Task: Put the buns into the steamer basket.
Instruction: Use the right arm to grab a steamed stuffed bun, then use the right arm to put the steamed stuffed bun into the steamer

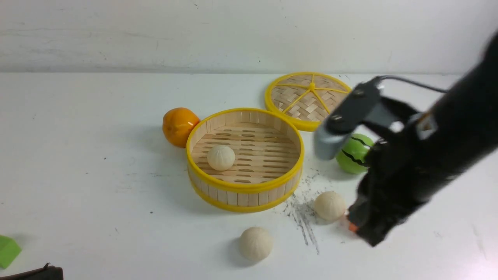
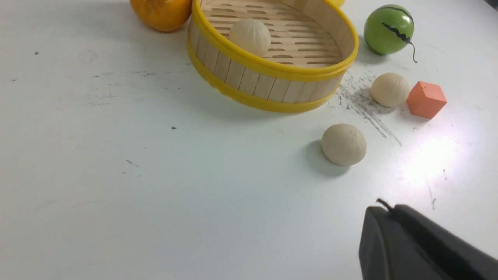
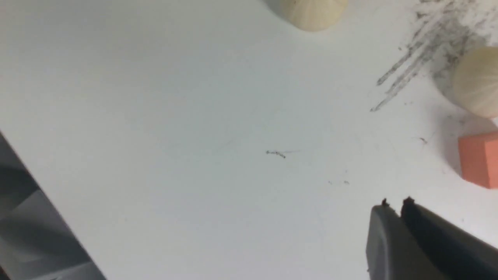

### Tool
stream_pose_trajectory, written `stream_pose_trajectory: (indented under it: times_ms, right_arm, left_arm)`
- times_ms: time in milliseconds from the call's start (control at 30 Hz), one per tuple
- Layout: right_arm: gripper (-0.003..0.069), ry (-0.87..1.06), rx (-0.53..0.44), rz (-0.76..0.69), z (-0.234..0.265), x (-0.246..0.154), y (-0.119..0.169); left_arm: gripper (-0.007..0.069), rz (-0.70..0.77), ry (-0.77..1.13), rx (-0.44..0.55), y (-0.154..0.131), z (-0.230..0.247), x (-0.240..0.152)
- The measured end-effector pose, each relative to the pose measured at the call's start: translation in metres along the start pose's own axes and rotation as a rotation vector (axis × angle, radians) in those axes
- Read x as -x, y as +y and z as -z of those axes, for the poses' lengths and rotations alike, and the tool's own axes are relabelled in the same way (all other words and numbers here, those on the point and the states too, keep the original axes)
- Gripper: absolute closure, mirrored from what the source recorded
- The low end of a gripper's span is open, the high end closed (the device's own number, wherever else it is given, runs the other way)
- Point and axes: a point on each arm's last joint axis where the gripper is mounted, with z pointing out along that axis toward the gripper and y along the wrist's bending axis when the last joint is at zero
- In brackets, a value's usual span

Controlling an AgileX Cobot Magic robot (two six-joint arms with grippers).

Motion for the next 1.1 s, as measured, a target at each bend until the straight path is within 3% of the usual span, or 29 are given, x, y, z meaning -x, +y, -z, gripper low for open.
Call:
stream_pose_trajectory:
  times_ms: [167,333,433,533,700,967,1000,1100]
  right_arm:
    - [0.0384,0.080,0.010,-0.025,-0.055,0.043,0.008]
    - [0.0116,0.116,0.007,-0.103,-0.111,0.081,-0.001]
    - [0.0036,0.132,0.002,-0.129,-0.135,0.092,-0.006]
    - [0.0018,0.130,0.001,-0.143,-0.153,0.099,-0.009]
    - [0.0116,0.144,0.001,-0.183,-0.187,0.100,-0.012]
    - [0.0589,0.223,-0.006,-0.181,-0.176,0.101,-0.012]
    - [0.0624,0.221,-0.013,-0.174,-0.168,0.104,-0.012]
    - [0.0638,0.153,-0.047,-0.153,-0.143,0.119,-0.015]
  left_arm:
    - [0.0638,0.010,0.001,-0.006,-0.001,0.000,0.000]
    - [0.0638,0.013,0.002,-0.008,-0.001,0.000,0.000]
    - [0.0638,0.013,0.002,-0.008,-0.001,0.000,0.000]
    - [0.0636,0.013,0.002,-0.008,-0.001,0.000,0.000]
    - [0.0631,0.013,0.002,-0.008,-0.001,0.000,0.000]
    - [0.0623,0.013,0.002,-0.008,-0.001,0.000,0.000]
    - [0.0622,0.013,0.002,-0.008,-0.001,0.000,0.000]
    - [0.0621,0.013,0.002,-0.008,-0.001,0.000,0.000]
